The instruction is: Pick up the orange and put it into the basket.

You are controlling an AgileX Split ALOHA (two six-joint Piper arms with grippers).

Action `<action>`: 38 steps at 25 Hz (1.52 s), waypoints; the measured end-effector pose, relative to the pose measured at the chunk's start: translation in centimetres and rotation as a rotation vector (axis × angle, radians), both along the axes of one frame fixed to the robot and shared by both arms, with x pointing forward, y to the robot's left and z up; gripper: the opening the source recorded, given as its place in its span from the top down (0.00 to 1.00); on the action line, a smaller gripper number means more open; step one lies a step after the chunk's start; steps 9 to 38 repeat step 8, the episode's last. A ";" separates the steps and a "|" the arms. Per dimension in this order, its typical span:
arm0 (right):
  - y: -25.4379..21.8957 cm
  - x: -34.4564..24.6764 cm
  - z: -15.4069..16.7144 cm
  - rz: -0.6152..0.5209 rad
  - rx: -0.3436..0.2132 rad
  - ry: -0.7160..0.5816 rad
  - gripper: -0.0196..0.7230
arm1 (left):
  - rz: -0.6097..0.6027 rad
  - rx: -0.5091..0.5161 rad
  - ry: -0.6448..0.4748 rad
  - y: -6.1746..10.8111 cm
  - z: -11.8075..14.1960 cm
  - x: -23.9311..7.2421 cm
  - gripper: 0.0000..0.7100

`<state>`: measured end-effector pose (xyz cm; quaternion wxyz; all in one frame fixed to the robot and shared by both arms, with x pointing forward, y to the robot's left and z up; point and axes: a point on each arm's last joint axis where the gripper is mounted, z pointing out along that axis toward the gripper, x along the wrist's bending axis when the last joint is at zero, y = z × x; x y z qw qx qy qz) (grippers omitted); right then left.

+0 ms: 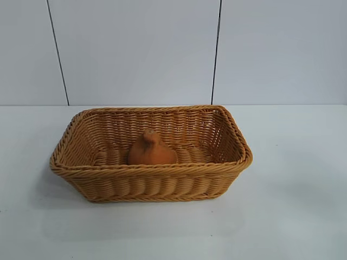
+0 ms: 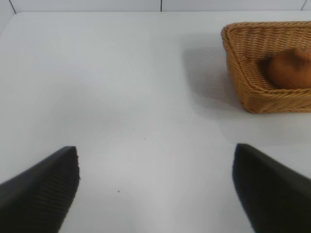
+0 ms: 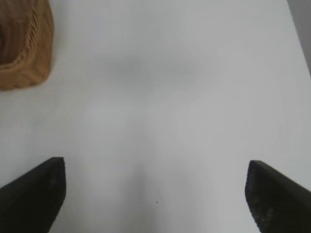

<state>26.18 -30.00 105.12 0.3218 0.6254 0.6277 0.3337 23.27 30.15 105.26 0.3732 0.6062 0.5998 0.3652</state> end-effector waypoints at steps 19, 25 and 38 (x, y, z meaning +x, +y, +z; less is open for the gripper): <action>-0.1 -2.6 0.2 0.000 0.010 -0.166 0.04 | 0.000 0.000 0.000 0.0 0.0 0.0 0.14; -0.1 -2.6 0.2 0.000 0.010 -0.166 0.04 | 0.000 0.000 0.000 0.0 0.0 0.0 0.14; -0.1 -2.6 0.2 0.000 0.010 -0.166 0.04 | 0.000 0.000 0.000 0.0 0.0 0.0 0.14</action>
